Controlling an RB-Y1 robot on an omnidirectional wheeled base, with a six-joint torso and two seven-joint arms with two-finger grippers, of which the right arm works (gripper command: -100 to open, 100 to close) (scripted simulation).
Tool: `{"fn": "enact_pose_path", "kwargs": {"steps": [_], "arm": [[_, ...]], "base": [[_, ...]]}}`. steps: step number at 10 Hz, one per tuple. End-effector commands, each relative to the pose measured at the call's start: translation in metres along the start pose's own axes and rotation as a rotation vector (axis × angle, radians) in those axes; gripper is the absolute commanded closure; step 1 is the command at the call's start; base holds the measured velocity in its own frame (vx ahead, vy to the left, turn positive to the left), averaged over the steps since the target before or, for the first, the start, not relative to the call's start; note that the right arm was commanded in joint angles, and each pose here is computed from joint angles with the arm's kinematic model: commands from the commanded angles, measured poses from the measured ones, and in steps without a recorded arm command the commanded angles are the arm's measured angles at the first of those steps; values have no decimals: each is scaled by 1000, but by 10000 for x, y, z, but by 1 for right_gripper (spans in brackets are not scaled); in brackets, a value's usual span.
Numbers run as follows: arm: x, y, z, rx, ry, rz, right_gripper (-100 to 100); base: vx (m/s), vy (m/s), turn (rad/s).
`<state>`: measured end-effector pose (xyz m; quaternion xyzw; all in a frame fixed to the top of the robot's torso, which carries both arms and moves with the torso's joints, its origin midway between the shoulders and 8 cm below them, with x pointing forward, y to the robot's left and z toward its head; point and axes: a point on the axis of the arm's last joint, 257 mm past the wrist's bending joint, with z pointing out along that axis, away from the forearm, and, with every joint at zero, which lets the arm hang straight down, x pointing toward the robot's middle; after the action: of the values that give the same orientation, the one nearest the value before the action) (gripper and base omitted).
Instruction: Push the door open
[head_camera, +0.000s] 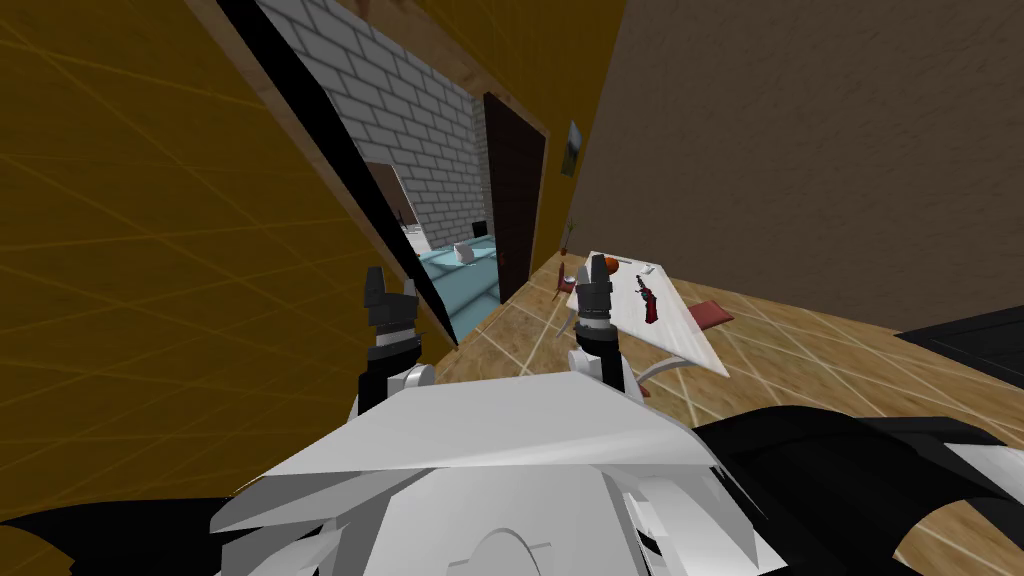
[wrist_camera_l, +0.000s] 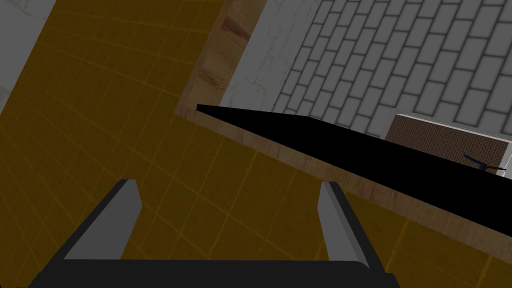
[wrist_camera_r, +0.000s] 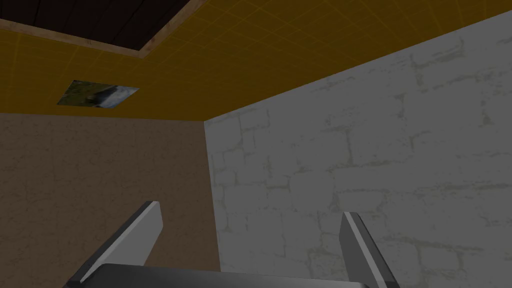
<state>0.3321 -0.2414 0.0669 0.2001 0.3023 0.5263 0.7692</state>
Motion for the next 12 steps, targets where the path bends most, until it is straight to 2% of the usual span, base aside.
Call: {"fn": "enact_pose_path", "kwargs": {"steps": [1, 12], "arm": [[123, -81, -20, 9, 22, 31, -100], [855, -487, -197, 72, 140, 205, -100]], "base": [[119, -31, -32], [174, -24, -19]]}}
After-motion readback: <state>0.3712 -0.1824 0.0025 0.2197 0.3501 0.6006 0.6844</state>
